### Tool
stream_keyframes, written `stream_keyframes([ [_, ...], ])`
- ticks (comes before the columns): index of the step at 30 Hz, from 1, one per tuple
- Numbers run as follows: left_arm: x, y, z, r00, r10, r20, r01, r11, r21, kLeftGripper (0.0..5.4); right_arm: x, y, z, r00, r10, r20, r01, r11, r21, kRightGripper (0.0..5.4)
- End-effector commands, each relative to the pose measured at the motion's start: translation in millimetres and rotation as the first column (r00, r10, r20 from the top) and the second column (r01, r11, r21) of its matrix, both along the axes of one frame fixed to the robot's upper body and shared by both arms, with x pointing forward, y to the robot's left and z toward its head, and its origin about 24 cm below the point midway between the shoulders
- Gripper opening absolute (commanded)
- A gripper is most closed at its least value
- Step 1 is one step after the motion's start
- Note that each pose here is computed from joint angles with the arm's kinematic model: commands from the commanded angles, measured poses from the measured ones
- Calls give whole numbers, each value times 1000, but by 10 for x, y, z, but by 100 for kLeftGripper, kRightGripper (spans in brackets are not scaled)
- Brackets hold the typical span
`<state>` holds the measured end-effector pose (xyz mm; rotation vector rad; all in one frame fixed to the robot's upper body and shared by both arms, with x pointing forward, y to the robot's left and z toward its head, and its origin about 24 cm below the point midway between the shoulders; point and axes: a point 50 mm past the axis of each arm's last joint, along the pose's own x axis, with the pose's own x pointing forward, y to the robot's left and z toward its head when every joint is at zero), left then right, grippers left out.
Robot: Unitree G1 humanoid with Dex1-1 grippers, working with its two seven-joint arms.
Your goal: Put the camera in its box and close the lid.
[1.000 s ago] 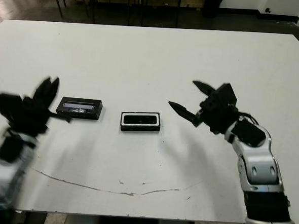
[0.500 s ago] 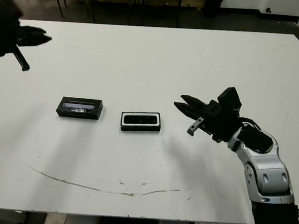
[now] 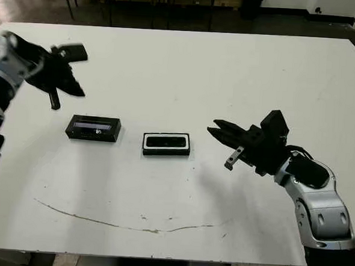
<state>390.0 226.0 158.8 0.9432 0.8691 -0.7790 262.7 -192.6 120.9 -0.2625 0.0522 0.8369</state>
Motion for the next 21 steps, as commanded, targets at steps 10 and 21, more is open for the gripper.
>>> stream_keyframes([
  [10, -66, 81, -260, 995, -100, -9, 100, 985, 137, 0, -24, -44, -102, 1000, 2, -22, -3, 998, -60, 1],
  [21, -107, 126, -381, 994, -104, -36, 109, 977, 183, 0, -49, -66, -155, 998, 24, -51, -27, 998, -49, 1],
])
